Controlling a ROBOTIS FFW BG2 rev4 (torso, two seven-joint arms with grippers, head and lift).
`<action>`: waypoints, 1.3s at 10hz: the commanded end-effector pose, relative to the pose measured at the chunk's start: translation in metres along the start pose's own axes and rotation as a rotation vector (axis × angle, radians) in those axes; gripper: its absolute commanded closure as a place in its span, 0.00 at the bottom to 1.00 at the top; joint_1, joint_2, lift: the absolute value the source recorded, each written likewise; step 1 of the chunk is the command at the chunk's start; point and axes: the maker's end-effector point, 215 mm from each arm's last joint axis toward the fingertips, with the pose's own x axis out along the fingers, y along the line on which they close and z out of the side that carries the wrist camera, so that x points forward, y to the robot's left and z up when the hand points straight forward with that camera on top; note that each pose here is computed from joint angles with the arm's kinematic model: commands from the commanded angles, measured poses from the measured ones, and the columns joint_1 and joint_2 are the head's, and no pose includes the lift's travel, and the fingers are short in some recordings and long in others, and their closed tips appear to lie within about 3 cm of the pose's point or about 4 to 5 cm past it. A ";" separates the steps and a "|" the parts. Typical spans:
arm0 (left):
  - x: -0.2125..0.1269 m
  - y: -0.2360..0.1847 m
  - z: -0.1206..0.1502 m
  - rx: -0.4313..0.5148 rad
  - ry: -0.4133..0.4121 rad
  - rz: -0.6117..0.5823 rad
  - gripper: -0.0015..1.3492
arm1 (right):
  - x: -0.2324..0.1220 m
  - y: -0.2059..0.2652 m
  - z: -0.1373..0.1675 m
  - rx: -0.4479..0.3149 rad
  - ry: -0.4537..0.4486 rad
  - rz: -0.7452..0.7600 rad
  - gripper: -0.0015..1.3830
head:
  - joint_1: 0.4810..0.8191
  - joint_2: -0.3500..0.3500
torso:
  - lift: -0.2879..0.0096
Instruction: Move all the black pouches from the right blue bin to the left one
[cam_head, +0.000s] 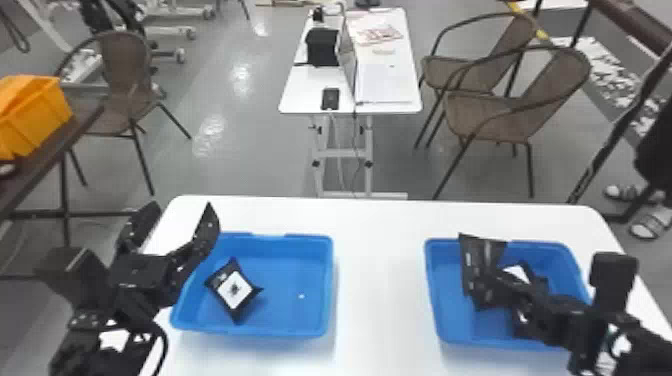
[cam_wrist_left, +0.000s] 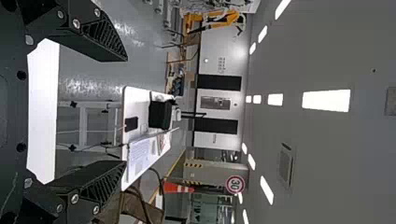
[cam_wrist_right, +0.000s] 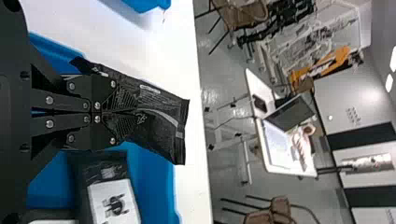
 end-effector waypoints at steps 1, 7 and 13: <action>0.006 -0.009 -0.003 -0.059 0.015 -0.011 0.19 | 0.010 0.024 0.042 -0.058 -0.016 0.096 0.93 | 0.63 0.60 | 1.00; 0.042 -0.067 -0.008 -0.312 0.161 -0.171 0.19 | 0.079 0.213 0.130 -0.193 -0.063 0.609 0.93 | 0.63 0.73 | 1.00; 0.064 -0.123 0.003 -0.368 0.199 -0.285 0.19 | 0.086 0.322 0.134 -0.191 -0.059 0.872 0.93 | 0.63 0.87 | 1.00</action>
